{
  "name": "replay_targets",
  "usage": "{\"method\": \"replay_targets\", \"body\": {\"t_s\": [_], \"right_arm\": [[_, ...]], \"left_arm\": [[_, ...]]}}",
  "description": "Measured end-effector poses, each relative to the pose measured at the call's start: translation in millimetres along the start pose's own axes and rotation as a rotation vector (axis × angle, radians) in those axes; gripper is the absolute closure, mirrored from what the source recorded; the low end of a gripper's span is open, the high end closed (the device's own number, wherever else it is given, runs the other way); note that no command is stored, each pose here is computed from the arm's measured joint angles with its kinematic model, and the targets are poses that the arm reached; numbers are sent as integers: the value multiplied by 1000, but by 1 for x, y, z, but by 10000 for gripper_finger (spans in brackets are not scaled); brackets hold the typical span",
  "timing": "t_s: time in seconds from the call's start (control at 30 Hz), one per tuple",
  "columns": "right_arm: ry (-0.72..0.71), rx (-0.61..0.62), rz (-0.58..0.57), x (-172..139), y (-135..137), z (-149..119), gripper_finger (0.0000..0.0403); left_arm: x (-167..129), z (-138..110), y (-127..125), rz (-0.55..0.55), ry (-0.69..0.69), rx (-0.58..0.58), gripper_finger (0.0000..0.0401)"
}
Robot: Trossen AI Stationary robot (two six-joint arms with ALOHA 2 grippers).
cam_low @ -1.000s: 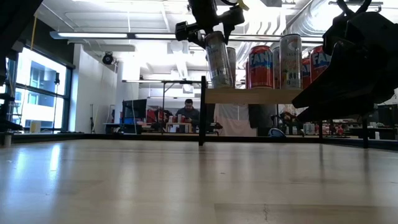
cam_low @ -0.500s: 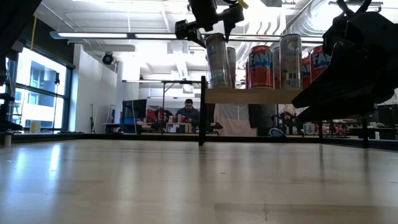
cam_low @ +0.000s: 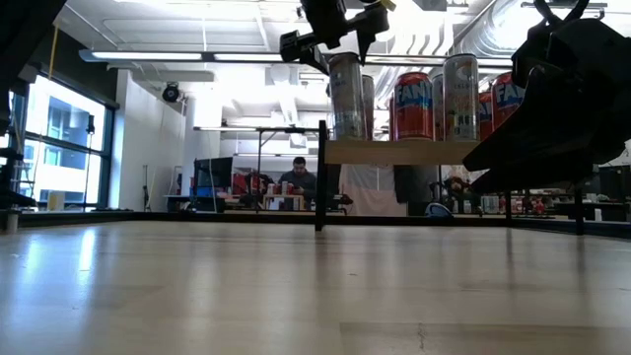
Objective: Place canned beverage on shelf
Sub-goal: Put the white soda can on the shelf aligned with the other white soda can
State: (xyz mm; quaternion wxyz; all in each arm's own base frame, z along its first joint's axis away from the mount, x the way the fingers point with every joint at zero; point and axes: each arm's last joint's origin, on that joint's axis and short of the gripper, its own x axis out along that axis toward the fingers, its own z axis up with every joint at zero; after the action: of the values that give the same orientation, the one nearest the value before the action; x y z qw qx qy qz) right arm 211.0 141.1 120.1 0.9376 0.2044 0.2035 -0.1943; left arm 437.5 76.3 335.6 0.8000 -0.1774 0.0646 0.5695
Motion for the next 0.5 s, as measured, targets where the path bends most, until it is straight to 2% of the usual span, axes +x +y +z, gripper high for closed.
{"method": "replay_targets", "body": {"t_s": [0.5], "right_arm": [[0, 0, 0, 0, 0, 0, 151]], "left_arm": [[0, 2, -4, -41, -1, -25, 105]]}}
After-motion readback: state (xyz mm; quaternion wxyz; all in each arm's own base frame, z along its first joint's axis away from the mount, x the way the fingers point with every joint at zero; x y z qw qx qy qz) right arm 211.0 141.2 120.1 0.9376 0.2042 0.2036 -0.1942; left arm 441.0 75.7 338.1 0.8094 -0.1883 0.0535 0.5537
